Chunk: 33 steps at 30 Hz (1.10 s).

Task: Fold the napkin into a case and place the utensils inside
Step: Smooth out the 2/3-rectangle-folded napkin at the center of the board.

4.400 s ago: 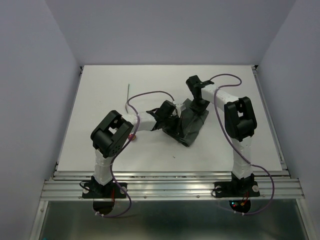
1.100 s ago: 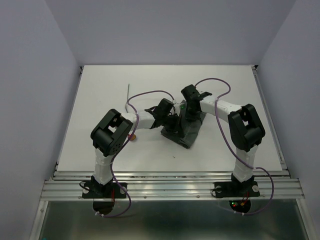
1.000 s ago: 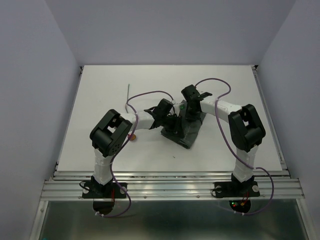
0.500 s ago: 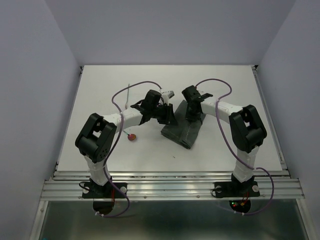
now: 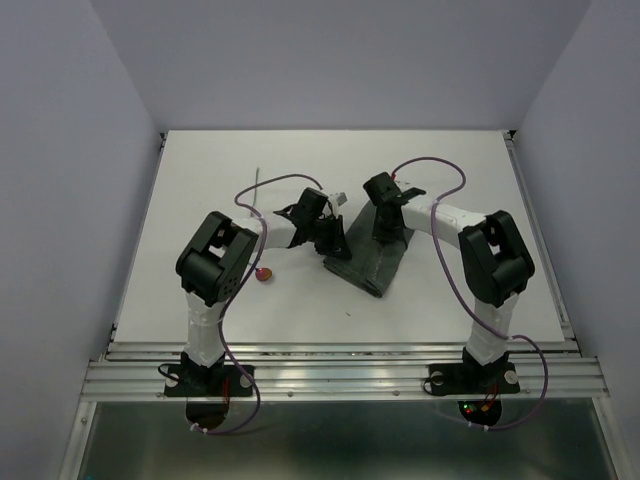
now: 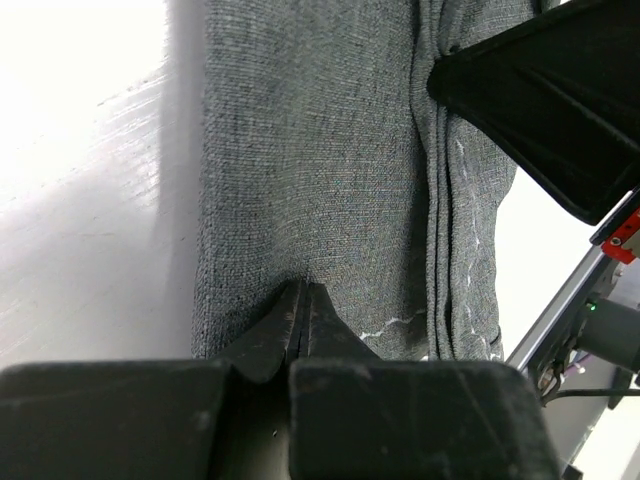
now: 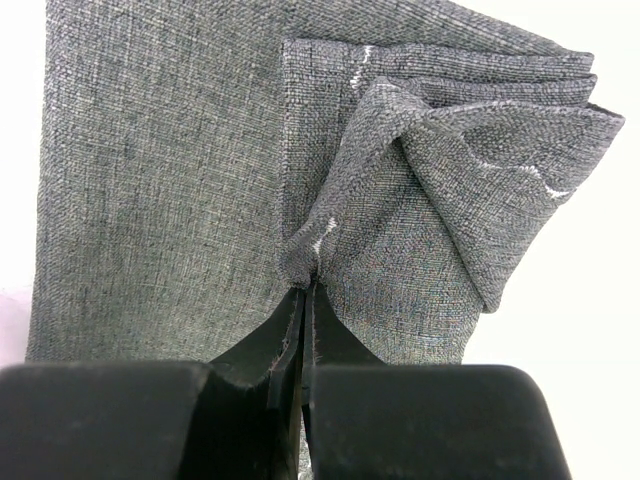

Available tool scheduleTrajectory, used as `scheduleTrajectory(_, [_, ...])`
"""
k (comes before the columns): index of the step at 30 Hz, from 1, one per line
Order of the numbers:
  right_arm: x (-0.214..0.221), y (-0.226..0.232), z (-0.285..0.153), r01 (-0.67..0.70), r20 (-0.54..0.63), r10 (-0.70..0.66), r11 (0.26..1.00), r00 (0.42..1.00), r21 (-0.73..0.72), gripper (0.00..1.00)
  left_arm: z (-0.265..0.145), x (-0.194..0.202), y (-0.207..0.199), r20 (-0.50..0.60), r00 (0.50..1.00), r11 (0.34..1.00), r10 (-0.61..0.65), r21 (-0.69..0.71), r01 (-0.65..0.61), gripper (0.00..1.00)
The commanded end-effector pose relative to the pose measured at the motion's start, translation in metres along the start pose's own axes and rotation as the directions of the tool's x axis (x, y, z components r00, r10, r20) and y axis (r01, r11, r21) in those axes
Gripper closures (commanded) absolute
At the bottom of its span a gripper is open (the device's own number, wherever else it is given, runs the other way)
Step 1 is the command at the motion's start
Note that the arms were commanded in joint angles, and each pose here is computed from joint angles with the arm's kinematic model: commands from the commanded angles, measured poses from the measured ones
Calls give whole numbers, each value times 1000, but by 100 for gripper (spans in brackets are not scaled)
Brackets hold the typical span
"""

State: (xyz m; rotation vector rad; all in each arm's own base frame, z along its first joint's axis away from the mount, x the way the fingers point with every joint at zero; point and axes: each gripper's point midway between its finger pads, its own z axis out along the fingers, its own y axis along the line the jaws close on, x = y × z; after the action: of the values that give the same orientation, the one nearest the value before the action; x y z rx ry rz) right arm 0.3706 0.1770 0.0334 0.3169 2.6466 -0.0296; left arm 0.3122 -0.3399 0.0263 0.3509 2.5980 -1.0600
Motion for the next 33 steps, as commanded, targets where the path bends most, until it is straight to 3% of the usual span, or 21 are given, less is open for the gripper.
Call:
scheduleTrajectory(1, [-5, -23, -10, -18, 41, 15, 997, 999, 75, 99, -5, 8, 6, 10, 1000, 999, -29, -14, 29, 100])
scheduleTrajectory(21, [-12, -48, -13, -70, 73, 60, 986, 996, 152, 99, -4, 29, 13, -17, 997, 997, -71, 2, 71, 100])
scheduleTrajectory(33, [1, -35, 3, 28, 8, -28, 996, 1000, 85, 99, -16, 16, -4, 20, 998, 998, -59, 36, 58, 100])
